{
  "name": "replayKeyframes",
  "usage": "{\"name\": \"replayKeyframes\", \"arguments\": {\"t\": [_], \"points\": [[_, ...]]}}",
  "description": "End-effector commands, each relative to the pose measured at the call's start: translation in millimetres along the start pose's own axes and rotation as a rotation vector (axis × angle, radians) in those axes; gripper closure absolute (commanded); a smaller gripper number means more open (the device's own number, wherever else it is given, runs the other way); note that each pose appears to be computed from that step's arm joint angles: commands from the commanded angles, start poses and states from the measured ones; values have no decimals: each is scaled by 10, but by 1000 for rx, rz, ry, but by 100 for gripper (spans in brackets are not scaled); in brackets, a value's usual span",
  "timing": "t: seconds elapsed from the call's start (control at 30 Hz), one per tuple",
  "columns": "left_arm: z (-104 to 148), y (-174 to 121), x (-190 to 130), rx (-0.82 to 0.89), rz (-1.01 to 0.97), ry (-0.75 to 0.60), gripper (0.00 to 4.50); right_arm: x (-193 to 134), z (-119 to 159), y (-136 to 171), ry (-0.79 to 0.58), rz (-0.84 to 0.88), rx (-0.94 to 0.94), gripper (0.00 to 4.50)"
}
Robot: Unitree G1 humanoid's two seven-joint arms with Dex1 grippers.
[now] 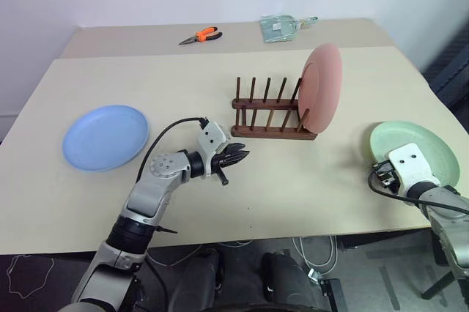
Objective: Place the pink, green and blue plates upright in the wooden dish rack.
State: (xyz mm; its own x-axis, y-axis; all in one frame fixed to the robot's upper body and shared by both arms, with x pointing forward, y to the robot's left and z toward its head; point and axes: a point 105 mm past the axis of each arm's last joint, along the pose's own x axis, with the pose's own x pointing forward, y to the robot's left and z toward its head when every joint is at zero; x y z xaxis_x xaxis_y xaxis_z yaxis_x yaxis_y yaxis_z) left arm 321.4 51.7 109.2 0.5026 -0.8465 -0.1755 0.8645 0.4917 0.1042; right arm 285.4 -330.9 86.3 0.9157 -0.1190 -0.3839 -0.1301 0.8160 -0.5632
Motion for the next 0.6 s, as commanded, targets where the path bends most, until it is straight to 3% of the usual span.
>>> {"name": "replayKeyframes", "arguments": {"t": [0.03,0.13,0.3,0.37,0.47,0.6], "points": [[103,-40,-18,9,-11,-41,361,4,8,-106,-8,-58,-41,443],[97,-40,-22,7,-7,-41,361,-18,265,-181,-121,-92,-32,443],[76,-14,-42,10,7,-35,361,-349,1251,-520,-574,-210,137,443],[61,27,-68,13,22,-31,361,-622,1729,-645,-800,-190,297,443],[35,123,-124,27,69,-27,361,-1044,2287,-546,-1074,43,524,443],[32,390,-356,19,194,-71,361,-1477,2689,-175,-1226,442,654,443]]}}
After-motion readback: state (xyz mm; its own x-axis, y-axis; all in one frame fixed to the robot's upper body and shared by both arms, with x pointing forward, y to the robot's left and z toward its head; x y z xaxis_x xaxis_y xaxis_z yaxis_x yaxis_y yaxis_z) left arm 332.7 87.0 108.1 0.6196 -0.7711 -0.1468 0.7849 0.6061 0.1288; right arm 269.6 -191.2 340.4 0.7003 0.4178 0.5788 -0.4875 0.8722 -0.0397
